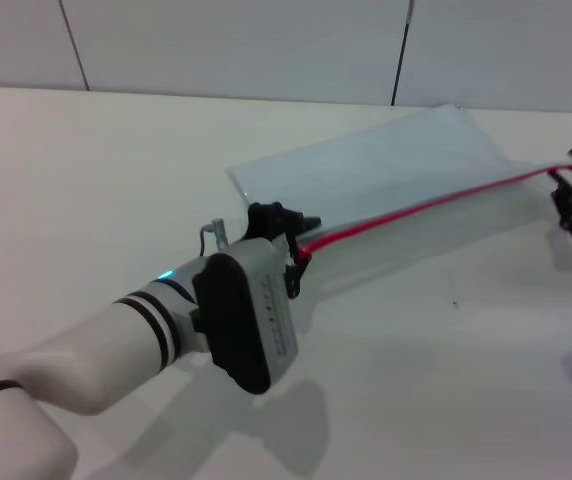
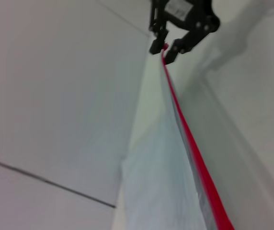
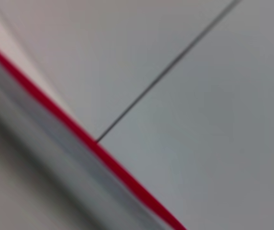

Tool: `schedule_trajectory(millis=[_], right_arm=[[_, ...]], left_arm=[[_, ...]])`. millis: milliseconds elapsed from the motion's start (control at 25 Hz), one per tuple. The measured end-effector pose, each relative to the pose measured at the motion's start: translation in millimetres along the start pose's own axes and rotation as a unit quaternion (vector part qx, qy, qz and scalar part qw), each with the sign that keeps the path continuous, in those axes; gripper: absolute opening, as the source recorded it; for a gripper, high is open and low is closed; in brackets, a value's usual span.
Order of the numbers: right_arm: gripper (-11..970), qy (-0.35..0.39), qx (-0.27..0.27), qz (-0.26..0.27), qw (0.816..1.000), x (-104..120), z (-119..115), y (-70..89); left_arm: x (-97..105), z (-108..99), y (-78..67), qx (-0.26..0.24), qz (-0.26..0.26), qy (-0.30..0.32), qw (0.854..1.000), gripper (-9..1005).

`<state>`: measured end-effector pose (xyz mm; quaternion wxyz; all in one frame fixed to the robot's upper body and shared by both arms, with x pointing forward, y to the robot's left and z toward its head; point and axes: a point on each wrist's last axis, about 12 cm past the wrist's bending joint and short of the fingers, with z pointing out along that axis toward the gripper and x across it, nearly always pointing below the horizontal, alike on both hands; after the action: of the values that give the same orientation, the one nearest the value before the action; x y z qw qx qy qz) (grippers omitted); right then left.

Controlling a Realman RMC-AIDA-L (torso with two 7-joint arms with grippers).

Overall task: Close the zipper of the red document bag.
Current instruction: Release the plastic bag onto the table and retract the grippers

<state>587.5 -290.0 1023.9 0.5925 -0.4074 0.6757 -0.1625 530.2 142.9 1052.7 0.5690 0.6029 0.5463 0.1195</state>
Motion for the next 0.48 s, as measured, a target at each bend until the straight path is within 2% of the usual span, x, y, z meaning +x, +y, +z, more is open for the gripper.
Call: schedule_trajectory(millis=[80, 200, 400, 480], right_arm=[[244, -0.024, 0.042, 0.035, 0.998, -1.8, -6.7, -3.9], [323, -0.037, 0.072, 0.059, 0.995, -2.9, -11.2, -7.2], [454, -0.075, 0.139, 0.109, 0.981, -7.6, -22.9, -12.6], [551, -0.088, 0.158, 0.126, 0.976, -10.3, -25.9, -13.0]], left_arm=[[2.8, -0.6, 1.7, -0.019, -0.015, -0.005, 1.000, 55], [8.6, -3.0, 6.2, -0.056, -0.047, -0.011, 0.997, 55], [17.7, -7.9, 19.5, -0.132, -0.115, -0.018, 0.984, 257], [20.4, -10.1, 25.4, -0.163, -0.142, -0.026, 0.976, 348]])
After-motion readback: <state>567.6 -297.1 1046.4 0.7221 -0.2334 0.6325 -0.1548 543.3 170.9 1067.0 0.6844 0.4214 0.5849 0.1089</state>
